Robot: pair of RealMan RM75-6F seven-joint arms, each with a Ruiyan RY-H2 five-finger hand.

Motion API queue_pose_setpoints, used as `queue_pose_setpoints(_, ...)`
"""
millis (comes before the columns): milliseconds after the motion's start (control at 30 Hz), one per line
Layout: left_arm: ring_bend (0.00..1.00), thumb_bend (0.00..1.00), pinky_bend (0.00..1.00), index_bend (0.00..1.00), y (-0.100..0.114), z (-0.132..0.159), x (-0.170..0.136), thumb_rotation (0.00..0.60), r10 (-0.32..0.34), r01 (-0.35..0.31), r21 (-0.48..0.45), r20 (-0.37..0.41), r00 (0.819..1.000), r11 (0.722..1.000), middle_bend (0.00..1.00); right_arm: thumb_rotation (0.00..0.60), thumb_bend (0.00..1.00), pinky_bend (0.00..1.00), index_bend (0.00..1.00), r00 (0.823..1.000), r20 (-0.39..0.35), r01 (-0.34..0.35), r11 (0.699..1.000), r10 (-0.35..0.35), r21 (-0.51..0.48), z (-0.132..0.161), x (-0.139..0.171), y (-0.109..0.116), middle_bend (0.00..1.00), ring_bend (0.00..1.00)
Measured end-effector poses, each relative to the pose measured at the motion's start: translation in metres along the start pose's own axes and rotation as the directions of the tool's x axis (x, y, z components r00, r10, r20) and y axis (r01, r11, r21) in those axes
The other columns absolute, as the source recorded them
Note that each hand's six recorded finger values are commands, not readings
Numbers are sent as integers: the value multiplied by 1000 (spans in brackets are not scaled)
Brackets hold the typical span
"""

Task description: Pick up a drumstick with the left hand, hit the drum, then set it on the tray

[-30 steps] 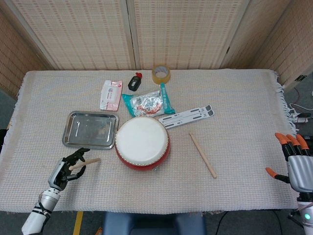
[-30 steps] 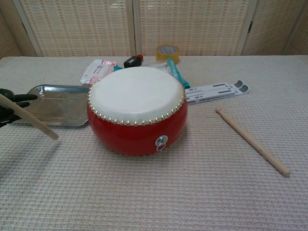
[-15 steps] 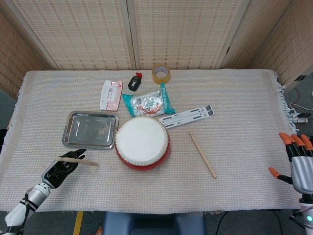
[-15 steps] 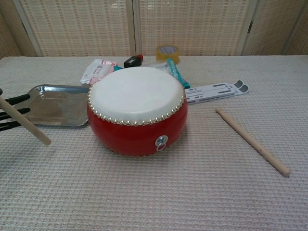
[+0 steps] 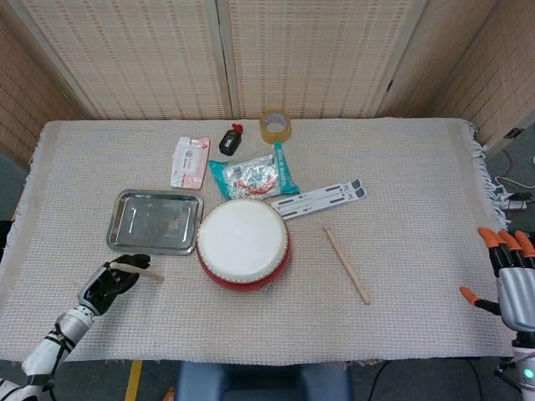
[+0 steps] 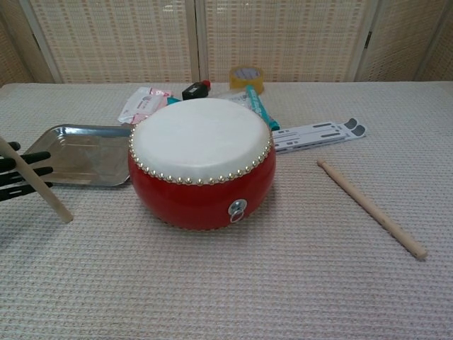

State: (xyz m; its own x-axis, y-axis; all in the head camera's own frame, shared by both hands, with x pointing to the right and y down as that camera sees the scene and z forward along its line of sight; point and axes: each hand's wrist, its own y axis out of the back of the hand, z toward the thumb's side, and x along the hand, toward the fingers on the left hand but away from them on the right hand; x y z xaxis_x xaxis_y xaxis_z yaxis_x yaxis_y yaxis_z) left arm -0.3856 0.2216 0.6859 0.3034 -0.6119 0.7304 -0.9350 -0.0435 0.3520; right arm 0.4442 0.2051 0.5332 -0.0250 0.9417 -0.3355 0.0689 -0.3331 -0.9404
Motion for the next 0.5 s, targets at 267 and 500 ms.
queue_pose_setpoints(267,259,408,196,555,-10,1,15,600,27,-26,-42,19,999,999,367,600,64,29,91,1000,5,3,1000,-3,-3,-1,1,0,122,0)
queue_pose_setpoints(500,338,413,258,557,-15,0,27,600,36,-33,-85,29,999,996,431,600,64,29,90,1000,7,3,1000,-3,-5,-3,1,0,122,0)
